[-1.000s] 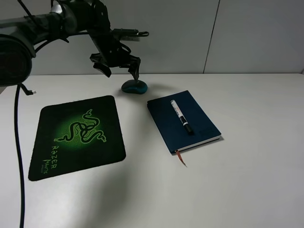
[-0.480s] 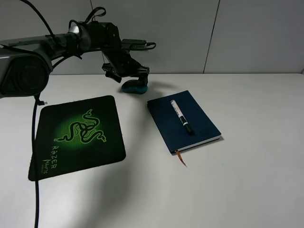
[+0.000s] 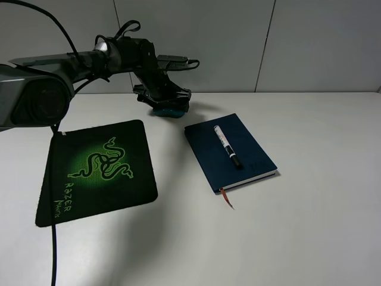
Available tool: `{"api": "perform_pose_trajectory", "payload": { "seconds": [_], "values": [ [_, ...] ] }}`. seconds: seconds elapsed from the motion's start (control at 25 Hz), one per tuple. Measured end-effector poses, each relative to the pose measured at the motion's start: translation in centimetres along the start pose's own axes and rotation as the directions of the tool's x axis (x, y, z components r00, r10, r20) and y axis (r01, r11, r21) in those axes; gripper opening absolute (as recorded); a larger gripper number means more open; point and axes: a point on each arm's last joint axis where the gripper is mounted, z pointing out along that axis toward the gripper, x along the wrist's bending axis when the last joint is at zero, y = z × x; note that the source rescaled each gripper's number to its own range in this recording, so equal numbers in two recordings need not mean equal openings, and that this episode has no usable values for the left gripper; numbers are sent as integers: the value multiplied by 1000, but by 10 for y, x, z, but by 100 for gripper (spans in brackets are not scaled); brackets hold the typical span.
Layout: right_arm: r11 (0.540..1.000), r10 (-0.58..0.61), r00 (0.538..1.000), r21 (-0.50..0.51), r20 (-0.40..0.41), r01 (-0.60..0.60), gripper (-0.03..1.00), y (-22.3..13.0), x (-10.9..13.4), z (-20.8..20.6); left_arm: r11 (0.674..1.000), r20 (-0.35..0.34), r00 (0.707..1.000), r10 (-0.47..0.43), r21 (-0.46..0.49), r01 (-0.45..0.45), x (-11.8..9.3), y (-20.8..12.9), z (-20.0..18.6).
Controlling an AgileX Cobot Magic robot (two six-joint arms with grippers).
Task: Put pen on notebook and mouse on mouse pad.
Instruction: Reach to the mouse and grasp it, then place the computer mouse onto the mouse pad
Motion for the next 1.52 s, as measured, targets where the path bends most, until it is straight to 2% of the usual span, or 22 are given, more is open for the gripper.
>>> {"api": "perform_pose_trajectory", "payload": {
  "seconds": [0.52, 0.8, 1.08, 1.52],
  "values": [
    [1000, 0, 1000, 0, 0, 0, 100, 0, 0, 0, 996, -2, 1000, -2, 88, 2, 0, -7, -2],
    [1000, 0, 1000, 0, 0, 0, 100, 0, 0, 0, 995, -1, 1000, -2, 104, 2, 0, -6, -6],
    [1000, 0, 1000, 0, 0, 0, 100, 0, 0, 0, 985, -18, 1000, 12, 171, -8, 0, -2, -17],
    [1000, 0, 1000, 0, 0, 0, 100, 0, 0, 0, 983, -20, 1000, 18, 183, -14, -2, 9, -37]
  ]
}}
